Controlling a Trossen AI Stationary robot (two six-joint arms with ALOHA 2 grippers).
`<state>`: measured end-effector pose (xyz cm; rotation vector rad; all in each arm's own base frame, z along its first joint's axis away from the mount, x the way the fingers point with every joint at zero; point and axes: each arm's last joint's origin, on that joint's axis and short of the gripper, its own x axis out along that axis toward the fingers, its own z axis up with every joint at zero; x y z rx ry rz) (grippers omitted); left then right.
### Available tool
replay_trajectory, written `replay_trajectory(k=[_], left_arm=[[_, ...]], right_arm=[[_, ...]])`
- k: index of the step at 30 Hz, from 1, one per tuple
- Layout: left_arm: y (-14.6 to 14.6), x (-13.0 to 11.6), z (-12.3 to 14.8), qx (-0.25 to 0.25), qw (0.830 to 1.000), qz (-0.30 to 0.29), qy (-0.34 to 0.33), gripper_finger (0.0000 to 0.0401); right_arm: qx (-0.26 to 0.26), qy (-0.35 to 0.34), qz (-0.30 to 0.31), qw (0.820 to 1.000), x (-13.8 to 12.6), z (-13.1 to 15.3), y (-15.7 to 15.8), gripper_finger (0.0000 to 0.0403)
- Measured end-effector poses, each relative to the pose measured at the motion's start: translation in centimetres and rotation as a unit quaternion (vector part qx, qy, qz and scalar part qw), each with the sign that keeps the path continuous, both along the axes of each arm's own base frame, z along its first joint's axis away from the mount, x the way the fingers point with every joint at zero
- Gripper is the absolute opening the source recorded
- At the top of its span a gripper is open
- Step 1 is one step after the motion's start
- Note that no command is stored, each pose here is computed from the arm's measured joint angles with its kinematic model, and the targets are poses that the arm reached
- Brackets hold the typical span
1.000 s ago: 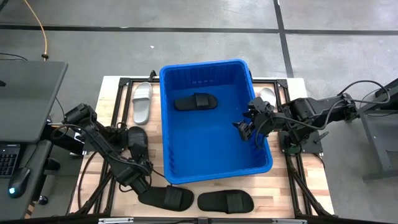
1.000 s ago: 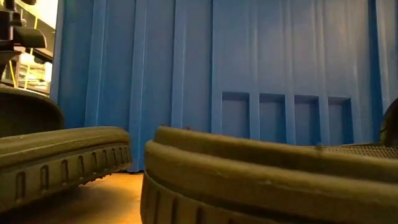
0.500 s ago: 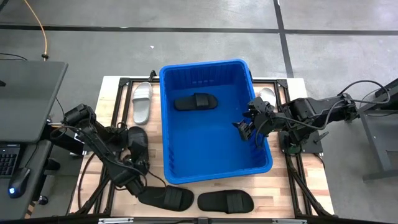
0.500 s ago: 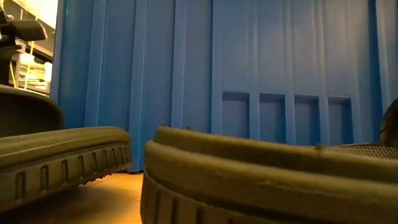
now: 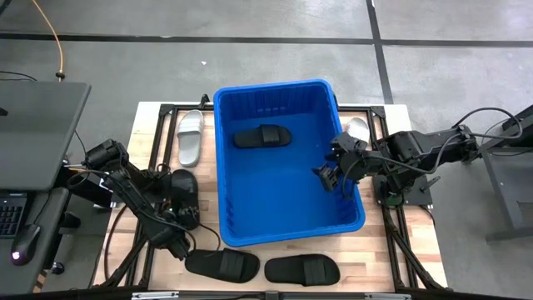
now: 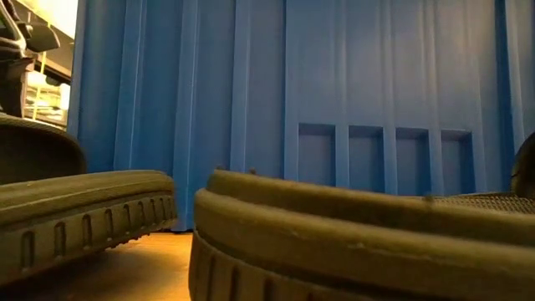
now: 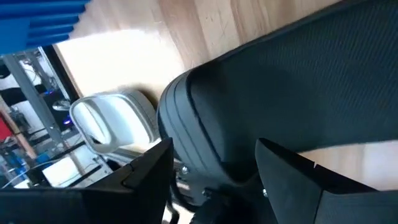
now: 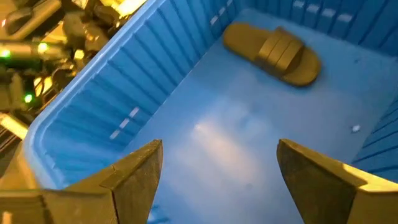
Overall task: Pick and place slides into bin
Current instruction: Put the black slipper into the bin
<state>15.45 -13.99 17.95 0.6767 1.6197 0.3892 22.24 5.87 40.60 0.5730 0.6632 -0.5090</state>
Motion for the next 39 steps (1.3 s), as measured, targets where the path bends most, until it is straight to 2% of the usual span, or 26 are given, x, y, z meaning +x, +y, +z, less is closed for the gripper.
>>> replay_trajectory(k=[5,10,12,17,22,30,35,39], left_arm=[[0.2,0.3,0.0,-0.003,1.000,0.007,-0.002,0.0216],[0.3,0.4,-0.1,-0.019,0.996,0.086,-0.029,0.0216],[0.2,0.5,-0.2,-0.024,0.994,0.098,-0.044,0.0216],[0.2,0.7,-0.2,-0.018,0.995,0.085,-0.055,0.0216],[0.0,0.7,-0.4,-0.047,0.998,0.044,-0.011,0.0216],[0.4,0.5,-0.5,-0.020,0.999,0.033,-0.009,0.0216],[0.6,0.5,-0.6,-0.001,0.999,0.038,-0.036,0.0216],[0.9,0.3,-1.8,-0.004,0.997,0.042,-0.061,0.0216]], right_arm=[[0.037,0.012,0.032,0.999,0.0,-0.1,0.3,0.0303],[0.068,0.023,0.060,0.996,0.0,-0.2,0.5,0.0303],[0.077,0.025,0.066,0.995,0.0,-0.2,0.6,0.0303],[0.085,0.028,0.074,0.993,-0.1,-0.2,0.6,0.0303],[0.085,0.028,0.075,0.993,-0.1,-0.2,0.7,0.0303],[0.086,0.028,0.075,0.993,-0.1,-0.2,0.6,0.0303],[0.086,0.028,0.075,0.993,-0.1,-0.2,0.6,0.0303],[0.085,0.028,0.075,0.993,-0.1,-0.2,0.6,0.0303]])
